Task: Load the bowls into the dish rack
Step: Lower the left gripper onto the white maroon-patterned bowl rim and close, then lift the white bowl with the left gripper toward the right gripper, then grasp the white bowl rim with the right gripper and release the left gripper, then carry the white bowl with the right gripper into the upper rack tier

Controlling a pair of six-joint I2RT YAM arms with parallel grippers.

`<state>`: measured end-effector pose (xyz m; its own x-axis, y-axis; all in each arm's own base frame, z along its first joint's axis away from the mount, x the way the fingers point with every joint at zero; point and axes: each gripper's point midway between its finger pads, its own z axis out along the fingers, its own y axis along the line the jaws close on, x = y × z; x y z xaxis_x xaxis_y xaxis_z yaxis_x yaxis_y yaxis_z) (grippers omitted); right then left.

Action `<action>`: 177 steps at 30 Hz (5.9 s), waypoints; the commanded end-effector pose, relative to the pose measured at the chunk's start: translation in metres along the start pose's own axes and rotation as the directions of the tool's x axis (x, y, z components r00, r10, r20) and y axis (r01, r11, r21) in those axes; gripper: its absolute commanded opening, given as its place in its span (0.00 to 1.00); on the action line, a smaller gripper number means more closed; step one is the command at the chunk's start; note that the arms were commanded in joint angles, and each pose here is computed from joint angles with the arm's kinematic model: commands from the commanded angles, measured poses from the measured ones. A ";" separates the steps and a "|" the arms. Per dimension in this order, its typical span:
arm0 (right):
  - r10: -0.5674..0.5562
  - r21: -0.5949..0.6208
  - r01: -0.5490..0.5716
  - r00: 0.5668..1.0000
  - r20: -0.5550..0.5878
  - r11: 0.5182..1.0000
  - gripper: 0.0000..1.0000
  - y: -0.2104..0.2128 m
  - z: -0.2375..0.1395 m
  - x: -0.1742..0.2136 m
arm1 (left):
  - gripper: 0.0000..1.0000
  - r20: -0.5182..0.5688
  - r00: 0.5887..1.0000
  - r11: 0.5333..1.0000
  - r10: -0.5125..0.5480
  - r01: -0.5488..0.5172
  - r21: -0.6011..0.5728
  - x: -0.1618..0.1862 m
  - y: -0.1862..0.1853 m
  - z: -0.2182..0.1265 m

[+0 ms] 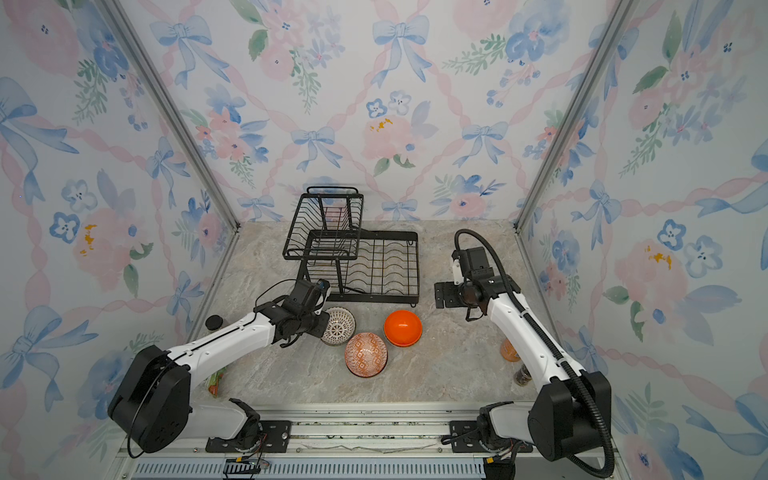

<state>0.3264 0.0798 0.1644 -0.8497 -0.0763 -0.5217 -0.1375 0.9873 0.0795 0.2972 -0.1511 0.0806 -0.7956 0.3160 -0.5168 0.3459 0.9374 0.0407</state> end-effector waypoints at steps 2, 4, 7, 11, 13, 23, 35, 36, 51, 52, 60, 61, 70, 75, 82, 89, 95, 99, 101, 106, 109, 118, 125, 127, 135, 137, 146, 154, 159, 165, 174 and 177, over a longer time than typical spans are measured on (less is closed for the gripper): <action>-0.009 -0.009 0.009 1.000 -0.014 1.000 0.97 0.002 -0.003 0.006 | 0.00 -0.016 1.000 1.000 -0.002 0.001 -0.026 0.000 0.004 -0.002; -0.009 -0.008 0.009 1.000 -0.011 1.000 0.97 0.001 -0.003 0.005 | 0.00 -0.001 1.000 1.000 -0.002 0.002 -0.026 -0.004 0.004 -0.005; -0.009 -0.010 0.009 1.000 -0.009 1.000 0.97 0.002 -0.004 0.005 | 0.00 0.032 0.999 1.000 -0.004 0.005 -0.020 -0.012 0.004 -0.013; -0.011 -0.011 0.010 1.000 -0.010 1.000 0.97 0.002 -0.004 0.006 | 0.00 0.063 0.998 1.000 -0.005 0.006 -0.022 -0.020 0.005 -0.022; -0.010 -0.010 0.010 1.000 -0.008 1.000 0.97 0.001 -0.004 0.006 | 0.00 0.077 0.997 1.000 -0.007 0.008 -0.016 -0.022 0.005 -0.026; -0.011 -0.026 0.011 1.000 -0.002 1.000 0.97 0.005 -0.005 0.006 | 0.00 0.179 0.984 1.000 -0.012 0.015 -0.013 -0.037 0.008 -0.055; -0.028 -0.054 0.029 0.999 0.020 0.998 0.97 0.012 -0.012 0.004 | 0.00 0.284 0.959 0.999 -0.011 -0.002 0.044 -0.051 0.003 -0.088; -0.027 -0.055 0.029 0.999 0.026 0.998 0.97 0.013 -0.014 0.003 | 0.00 0.293 0.956 0.999 -0.012 -0.002 0.049 -0.053 0.002 -0.091; -0.076 -0.245 0.115 0.984 0.162 0.963 0.97 0.072 -0.047 -0.021 | 0.00 0.416 0.909 0.988 -0.022 -0.044 0.150 -0.091 -0.030 -0.137; -0.066 -0.281 0.115 0.982 0.179 0.953 0.97 0.079 -0.051 -0.025 | 0.00 0.422 0.906 0.987 -0.021 -0.050 0.155 -0.094 -0.034 -0.138; -0.046 -0.430 0.163 0.962 0.269 0.888 0.99 0.126 -0.084 -0.047 | 0.00 0.462 0.886 0.976 -0.051 -0.054 0.211 -0.119 -0.058 -0.137; -0.054 -0.437 0.175 0.960 0.274 0.882 1.00 0.132 -0.086 -0.048 | 0.00 0.462 0.885 0.977 -0.052 -0.050 0.206 -0.122 -0.059 -0.136; -0.082 -0.467 0.211 0.956 0.281 0.859 0.77 0.163 -0.093 -0.049 | 0.00 0.472 0.882 0.980 -0.012 -0.084 0.182 -0.144 -0.075 -0.130; -0.106 -0.446 0.213 0.962 0.252 0.869 0.68 0.172 -0.081 -0.048 | 0.00 0.472 0.882 0.981 -0.002 -0.090 0.173 -0.150 -0.081 -0.125; -0.127 -0.437 0.218 0.965 0.228 0.873 0.54 0.184 -0.068 -0.046 | 0.00 0.477 0.879 0.981 0.007 -0.099 0.167 -0.156 -0.085 -0.124; -0.150 -0.415 0.215 0.971 0.184 0.884 0.44 0.192 -0.050 -0.039 | 0.00 0.480 0.877 0.980 0.011 -0.104 0.168 -0.160 -0.088 -0.124; -0.165 -0.399 0.216 0.973 0.158 0.891 0.31 0.196 -0.039 -0.035 | 0.00 0.482 0.876 0.980 0.014 -0.108 0.169 -0.161 -0.090 -0.123; -0.167 -0.387 0.214 0.974 0.150 0.897 0.24 0.195 -0.035 -0.034 | 0.00 0.487 0.873 0.979 0.014 -0.111 0.172 -0.162 -0.092 -0.125; -0.168 -0.384 0.214 0.974 0.150 0.898 0.17 0.195 -0.034 -0.034 | 0.00 0.490 0.872 0.978 0.016 -0.116 0.175 -0.161 -0.093 -0.126; -0.165 -0.372 0.211 0.974 0.152 0.904 0.00 0.194 -0.032 -0.035 | 0.00 0.501 0.865 0.966 0.026 -0.150 0.210 -0.160 -0.102 -0.129; -0.161 -0.361 0.210 0.974 0.161 0.909 0.00 0.192 -0.032 -0.036 | 0.00 0.530 0.848 0.944 0.025 -0.195 0.268 -0.157 -0.114 -0.133; -0.166 -0.330 0.222 0.968 0.188 0.917 0.00 0.185 -0.035 -0.038 | 0.38 0.521 0.853 0.939 0.033 -0.204 0.275 -0.143 -0.112 -0.128; -0.176 -0.296 0.234 0.962 0.211 0.926 0.00 0.178 -0.037 -0.041 | 0.78 0.528 0.849 0.947 0.029 -0.193 0.258 -0.141 -0.102 -0.129; -0.187 -0.267 0.248 0.954 0.233 0.931 0.00 0.173 -0.038 -0.043 | 0.93 0.529 0.848 0.954 0.026 -0.179 0.242 -0.138 -0.094 -0.129; -0.210 -0.066 0.267 0.867 0.452 0.961 0.00 0.144 -0.044 -0.076 | 0.98 0.529 0.846 0.978 -0.065 -0.052 0.203 -0.123 -0.047 -0.131; -0.220 -0.010 0.263 0.827 0.518 0.965 0.00 0.139 -0.047 -0.088 | 0.98 0.526 0.847 0.981 -0.081 -0.024 0.191 -0.117 -0.038 -0.129; -0.344 0.164 0.317 0.674 0.654 0.934 0.00 0.136 -0.014 -0.152 | 0.98 0.478 0.864 0.983 -0.156 0.088 0.162 -0.089 -0.006 -0.109; -0.323 0.103 0.441 0.459 0.827 0.892 0.00 0.153 0.025 -0.200 | 0.98 0.463 0.873 0.984 -0.155 0.098 0.146 -0.078 0.003 -0.101; -0.346 0.093 0.507 0.432 0.833 0.857 0.00 0.160 0.058 -0.222 | 0.98 0.461 0.875 0.986 -0.150 0.097 0.136 -0.076 0.008 -0.099; -0.400 0.111 0.562 0.422 0.814 0.819 0.00 0.169 0.092 -0.240 | 0.98 0.453 0.879 0.986 -0.152 0.103 0.131 -0.074 0.013 -0.096; -0.520 0.226 0.576 0.416 0.746 0.785 0.00 0.176 0.135 -0.253 | 0.98 0.459 0.875 0.986 -0.151 0.103 0.129 -0.075 0.017 -0.098; -0.545 0.242 0.595 0.404 0.735 0.767 0.00 0.182 0.141 -0.254 | 0.98 0.459 0.875 0.986 -0.151 0.104 0.127 -0.075 0.018 -0.098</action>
<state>0.5829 0.2882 0.1675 0.0359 -0.4606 -0.8869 -0.5187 0.7499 -0.4105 0.3167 -0.1450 0.2038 -0.5278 0.0550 -0.8476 0.3074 0.9426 -0.1302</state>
